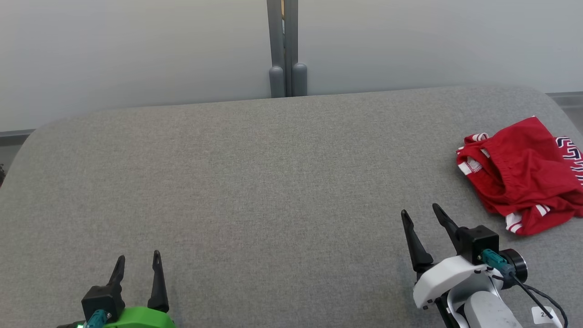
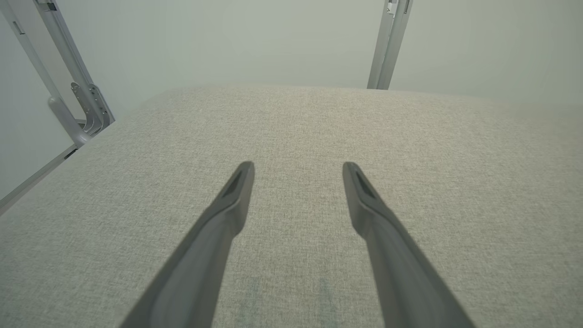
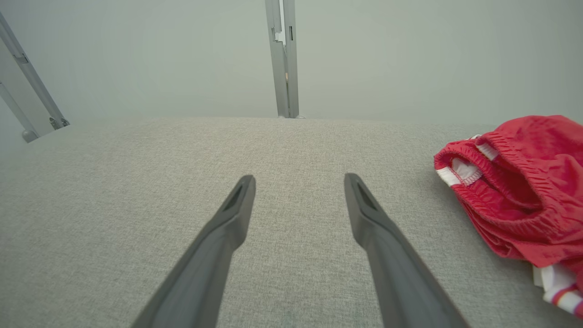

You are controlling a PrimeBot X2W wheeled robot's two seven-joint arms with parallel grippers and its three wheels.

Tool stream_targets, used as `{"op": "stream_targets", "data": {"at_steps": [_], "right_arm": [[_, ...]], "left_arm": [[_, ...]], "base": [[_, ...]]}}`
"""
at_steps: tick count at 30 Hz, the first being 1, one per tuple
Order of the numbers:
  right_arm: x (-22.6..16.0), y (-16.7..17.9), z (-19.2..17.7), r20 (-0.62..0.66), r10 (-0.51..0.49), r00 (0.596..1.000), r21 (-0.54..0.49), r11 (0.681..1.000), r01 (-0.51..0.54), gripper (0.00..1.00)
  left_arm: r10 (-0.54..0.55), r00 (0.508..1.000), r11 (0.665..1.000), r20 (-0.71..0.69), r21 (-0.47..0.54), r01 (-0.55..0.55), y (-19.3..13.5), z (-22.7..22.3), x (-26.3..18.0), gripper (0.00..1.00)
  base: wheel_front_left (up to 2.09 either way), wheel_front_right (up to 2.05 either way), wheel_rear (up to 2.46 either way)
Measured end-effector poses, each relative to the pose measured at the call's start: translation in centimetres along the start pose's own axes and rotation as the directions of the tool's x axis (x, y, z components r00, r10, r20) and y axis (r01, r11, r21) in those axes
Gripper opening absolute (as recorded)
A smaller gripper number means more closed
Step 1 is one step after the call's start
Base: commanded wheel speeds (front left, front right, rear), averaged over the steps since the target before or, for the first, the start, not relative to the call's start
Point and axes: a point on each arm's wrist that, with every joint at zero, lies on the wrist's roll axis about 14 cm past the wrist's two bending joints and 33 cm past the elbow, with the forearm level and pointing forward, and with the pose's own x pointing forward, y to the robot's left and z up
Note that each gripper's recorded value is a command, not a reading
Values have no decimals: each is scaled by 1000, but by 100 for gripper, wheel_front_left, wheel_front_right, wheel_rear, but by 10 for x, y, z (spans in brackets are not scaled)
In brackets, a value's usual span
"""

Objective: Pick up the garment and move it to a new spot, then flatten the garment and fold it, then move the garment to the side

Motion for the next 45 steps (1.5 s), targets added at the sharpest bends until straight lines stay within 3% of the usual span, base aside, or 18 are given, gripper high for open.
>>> {"op": "stream_targets", "data": {"at_steps": [20, 21, 25, 32, 45], "right_arm": [[0, 2, -3, -11, 7, 1000, -1, 1000, -7, 100], [0, 2, -6, -20, 6, 1000, 2, 1000, -6, 0], [-11, 2, -27, -84, -4, 996, 22, 1000, 6, 0], [-12, -9, -28, -95, -57, 994, 154, 986, 71, 0], [-11, -24, -18, -85, -124, 989, 391, 909, 147, 0]], "left_arm": [[-23, 1000, 999, 10, -22, 23, -4, 3, 0, 100], [-23, 1000, 999, 1, -24, 23, -5, 0, 0, 0], [-16, 998, 999, -54, -34, 15, -4, -17, -6, 0], [23, 996, 986, -84, -162, -36, 3, -20, -6, 0], [49, 996, 915, -79, -396, -76, 7, -11, -1, 0]], "base": [[0, 0, 0], [0, 0, 0], [0, 0, 0], [0, 0, 0], [0, 0, 0]]}}
